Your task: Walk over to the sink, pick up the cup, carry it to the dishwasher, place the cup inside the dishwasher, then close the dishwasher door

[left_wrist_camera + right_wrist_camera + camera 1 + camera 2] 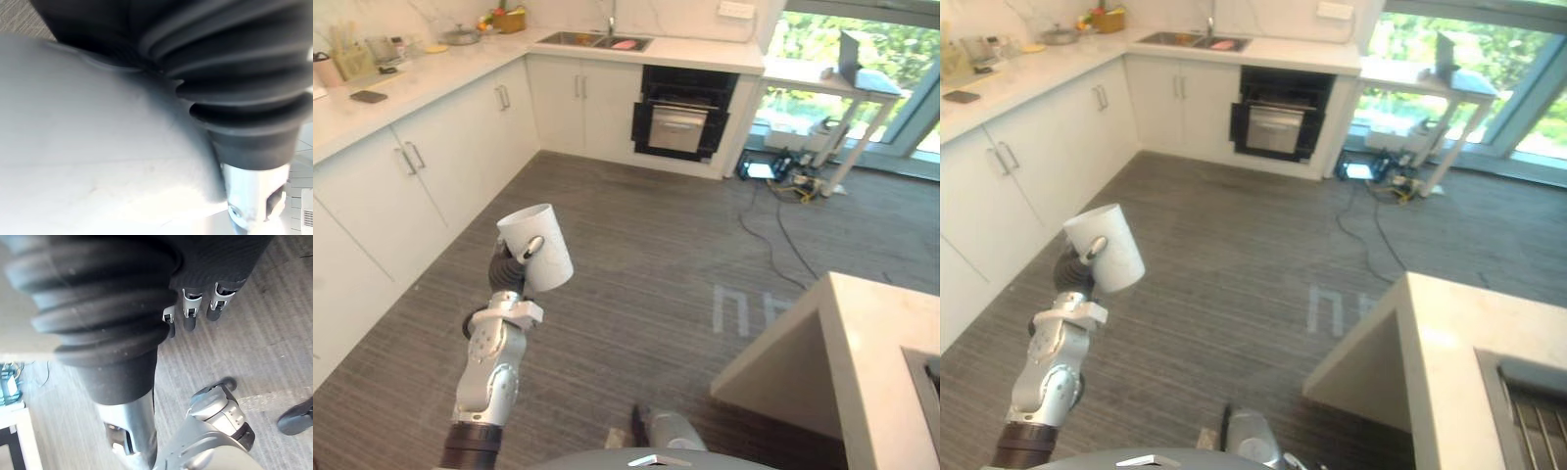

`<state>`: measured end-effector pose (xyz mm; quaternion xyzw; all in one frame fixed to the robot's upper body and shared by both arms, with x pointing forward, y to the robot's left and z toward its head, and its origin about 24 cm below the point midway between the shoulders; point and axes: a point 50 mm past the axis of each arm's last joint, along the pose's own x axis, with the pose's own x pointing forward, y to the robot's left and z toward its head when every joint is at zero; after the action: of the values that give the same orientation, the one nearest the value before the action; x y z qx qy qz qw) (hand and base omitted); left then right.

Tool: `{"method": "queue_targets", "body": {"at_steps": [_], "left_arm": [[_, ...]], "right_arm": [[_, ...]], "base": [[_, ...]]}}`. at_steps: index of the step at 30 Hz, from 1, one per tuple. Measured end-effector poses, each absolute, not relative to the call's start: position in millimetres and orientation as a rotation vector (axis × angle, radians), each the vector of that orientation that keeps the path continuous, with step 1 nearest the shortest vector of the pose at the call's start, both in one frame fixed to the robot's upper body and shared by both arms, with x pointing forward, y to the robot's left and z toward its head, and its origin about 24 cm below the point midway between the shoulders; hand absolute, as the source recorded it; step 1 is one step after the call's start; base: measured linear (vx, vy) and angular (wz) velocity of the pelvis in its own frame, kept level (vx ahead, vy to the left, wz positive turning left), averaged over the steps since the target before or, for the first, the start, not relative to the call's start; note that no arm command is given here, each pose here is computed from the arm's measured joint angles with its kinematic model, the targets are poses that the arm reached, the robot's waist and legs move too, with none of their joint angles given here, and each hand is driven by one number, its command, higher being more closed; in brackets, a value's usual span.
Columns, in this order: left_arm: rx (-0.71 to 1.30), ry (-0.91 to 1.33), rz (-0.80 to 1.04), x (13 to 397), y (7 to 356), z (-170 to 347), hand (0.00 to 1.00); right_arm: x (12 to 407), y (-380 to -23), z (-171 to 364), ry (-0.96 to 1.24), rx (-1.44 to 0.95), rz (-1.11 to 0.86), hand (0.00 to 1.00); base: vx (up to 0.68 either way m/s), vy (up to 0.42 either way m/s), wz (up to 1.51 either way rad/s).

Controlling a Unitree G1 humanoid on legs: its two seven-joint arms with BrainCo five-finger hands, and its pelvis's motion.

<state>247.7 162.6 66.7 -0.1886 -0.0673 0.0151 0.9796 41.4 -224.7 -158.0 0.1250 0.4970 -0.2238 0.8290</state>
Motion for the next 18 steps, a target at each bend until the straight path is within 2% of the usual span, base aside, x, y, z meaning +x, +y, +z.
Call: {"method": "queue_targets", "body": {"at_steps": [4, 11, 16, 18], "left_arm": [[-0.381, -0.200, 0.008, 237.8, 162.7, 80.9, 1.00], [-0.410, -0.186, -0.081, 230.1, 143.8, 77.0, 1.00], [-0.409, -0.171, -0.022, 229.5, 148.8, 72.6, 1.00], [-0.403, -0.170, 0.019, 225.8, 157.8, 69.0, 1.00]], "right_arm": [[46.7, -217.6, -158.0, 1.065, 0.269, -0.428, 0.00], [22.0, -227.6, -160.9, 1.158, 0.360, -0.554, 0.00], [16.7, -234.0, -159.8, 1.145, 0.369, -0.593, 0.00], [35.4, -232.7, -157.5, 1.061, 0.403, -0.589, 0.00]], "base": [[0.43, -0.175, 0.41], [0.51, -0.190, 0.49], [0.40, -0.090, -0.27], [0.30, 0.015, -0.78]]}}
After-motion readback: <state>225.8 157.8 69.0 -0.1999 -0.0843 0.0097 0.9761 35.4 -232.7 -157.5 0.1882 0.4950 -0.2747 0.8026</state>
